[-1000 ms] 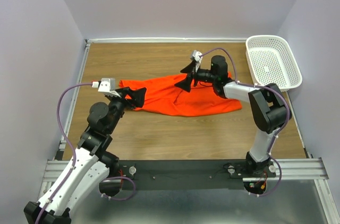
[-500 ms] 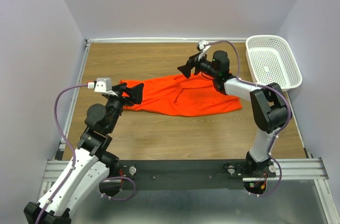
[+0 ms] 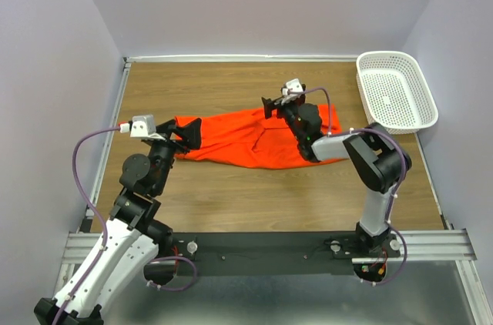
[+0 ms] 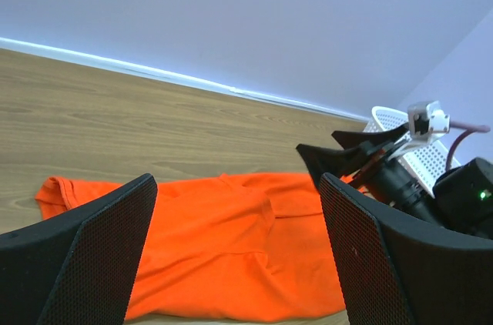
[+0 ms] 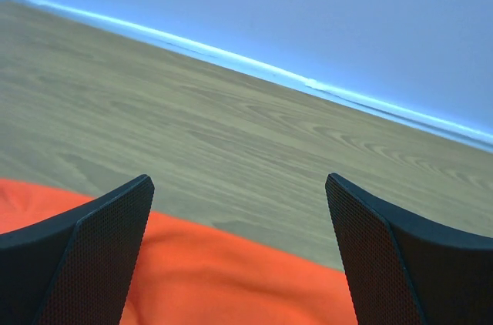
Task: Fold and stack the t-shirts
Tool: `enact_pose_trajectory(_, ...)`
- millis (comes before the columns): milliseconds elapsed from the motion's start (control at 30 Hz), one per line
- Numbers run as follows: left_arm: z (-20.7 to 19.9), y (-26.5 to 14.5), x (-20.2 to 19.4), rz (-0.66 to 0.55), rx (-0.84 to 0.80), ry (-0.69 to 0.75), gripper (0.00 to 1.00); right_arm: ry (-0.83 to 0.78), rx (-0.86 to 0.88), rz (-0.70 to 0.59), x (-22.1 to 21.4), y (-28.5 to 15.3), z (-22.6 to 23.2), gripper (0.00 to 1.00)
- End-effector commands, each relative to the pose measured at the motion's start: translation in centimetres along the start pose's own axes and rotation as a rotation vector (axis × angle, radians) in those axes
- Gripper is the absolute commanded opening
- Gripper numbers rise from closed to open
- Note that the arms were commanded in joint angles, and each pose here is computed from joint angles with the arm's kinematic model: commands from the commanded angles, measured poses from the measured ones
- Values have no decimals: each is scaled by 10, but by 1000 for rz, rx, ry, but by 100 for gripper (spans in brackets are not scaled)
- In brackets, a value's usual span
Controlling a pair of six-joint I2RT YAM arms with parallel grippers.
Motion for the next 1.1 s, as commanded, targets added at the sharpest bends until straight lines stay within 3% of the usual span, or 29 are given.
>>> enact_pose_trajectory(0, 3, -1, 11, -26, 27, 9, 95, -114, 75, -134, 3, -10, -6, 100)
enact_pose_trajectory(100, 2, -1, 11, -23, 22, 11, 95, 14, 314, -70, -8, -24, 18, 100)
enact_pose_trajectory(133, 2, -1, 10, -21, 21, 12, 95, 39, 376, 23, -23, -25, 25, 100)
enact_pose_trajectory(333, 1, 1, 10, -17, 12, 20, 95, 214, 612, 142, -31, -25, 54, 100)
enact_pose_trajectory(467, -1, 0, 12, -28, 5, 17, 95, 153, 753, 217, -41, -37, 57, 100)
enact_pose_trajectory(500, 0, 1, 12, -28, 5, 17, 94, 119, 762, 206, -24, -15, 57, 100)
enact_pose_trajectory(533, 0, 2, 10, -23, 4, 19, 95, 179, 755, 419, -62, -22, 56, 98)
enact_pose_trajectory(600, -1, 3, 10, -23, -1, 22, 95, 203, 779, 477, -67, -13, 56, 100)
enact_pose_trajectory(1067, -4, 4, 12, -24, -16, 31, 95, 190, 730, 511, -89, -21, 49, 100)
Point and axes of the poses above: each gripper's point midway between its finger pads, its own y axis out along the fingers, its own z axis along the line the jaws close on, x = y × z, the point moved 4 cm from there along -y, back along the fingers, and after that the axes turned 8 degrees about y, right-handed, at the moved point
